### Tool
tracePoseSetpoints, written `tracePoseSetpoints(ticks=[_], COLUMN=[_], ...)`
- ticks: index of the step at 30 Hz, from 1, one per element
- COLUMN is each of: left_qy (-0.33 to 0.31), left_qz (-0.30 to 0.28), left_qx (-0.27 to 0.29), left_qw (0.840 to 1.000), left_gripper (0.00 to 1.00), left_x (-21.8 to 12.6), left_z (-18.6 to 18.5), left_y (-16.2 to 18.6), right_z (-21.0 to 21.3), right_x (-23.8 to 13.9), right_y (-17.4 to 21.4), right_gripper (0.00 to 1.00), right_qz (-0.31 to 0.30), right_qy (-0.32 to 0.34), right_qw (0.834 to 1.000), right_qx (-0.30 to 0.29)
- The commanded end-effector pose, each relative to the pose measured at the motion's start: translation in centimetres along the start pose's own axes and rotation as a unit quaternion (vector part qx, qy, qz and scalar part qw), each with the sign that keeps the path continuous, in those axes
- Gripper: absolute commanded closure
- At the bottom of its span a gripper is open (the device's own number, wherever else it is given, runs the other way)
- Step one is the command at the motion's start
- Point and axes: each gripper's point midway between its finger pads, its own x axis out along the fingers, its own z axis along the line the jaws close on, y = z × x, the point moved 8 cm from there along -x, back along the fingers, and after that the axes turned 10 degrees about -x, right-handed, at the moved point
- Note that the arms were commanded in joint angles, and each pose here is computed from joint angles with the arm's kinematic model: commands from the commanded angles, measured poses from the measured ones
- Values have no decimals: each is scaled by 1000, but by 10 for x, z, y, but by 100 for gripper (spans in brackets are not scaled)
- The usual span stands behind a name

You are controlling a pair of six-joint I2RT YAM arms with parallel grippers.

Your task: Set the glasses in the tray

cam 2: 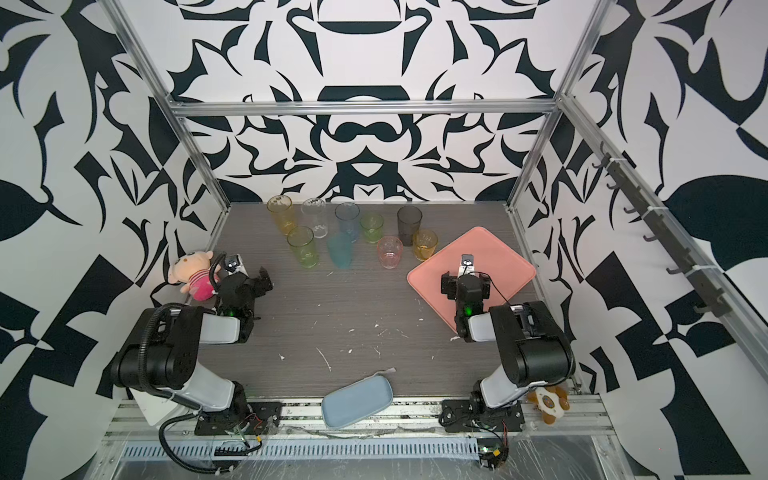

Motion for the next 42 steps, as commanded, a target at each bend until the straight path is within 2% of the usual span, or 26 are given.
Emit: tracePoseSetpoints(ticks=[1, 19, 23, 27, 28, 30, 34, 38, 42], left_qy=[3, 3, -15, -21, -27, -41, -92, -95, -98], left_qz=[-9, -11, -14, -26, -31, -56, -36, 12, 56], left_qx=[-5, -6, -14, -23, -36, -100, -226, -261, -284], left_qw=[1000, 1000, 1000, 999, 999, 993, 969, 961, 952], left_gripper=[1, 1, 1, 0, 1, 1, 1, 0, 0], left_x=[1, 0, -6, -23, -27, -40, -53, -60, -64], left_z=[-1, -1, 1, 0, 0, 3, 7, 2, -3], left_y=[-5, -5, -17, -45, -51, -71, -94, -104, -110], right_z=[-3, -3, -6, -13, -17, -22, -24, -29, -12], right_x=[-2, -2, -9, -20, -25, -34, -53, -70, -82], right_y=[-6, -6, -14, -35, -44, -57, -83, -99, -110], right_gripper=[0, 0, 0, 0, 0, 0, 0, 0, 0], right_qz=[-16, -19, -25, -13, -11, -10, -16, 41, 73], right_qy=[11, 8, 7, 9, 10, 16, -30, -43, -158], right_qw=[1000, 1000, 1000, 1000, 1000, 999, 993, 977, 960], right_qx=[8, 6, 10, 9, 17, 49, 113, 207, 218])
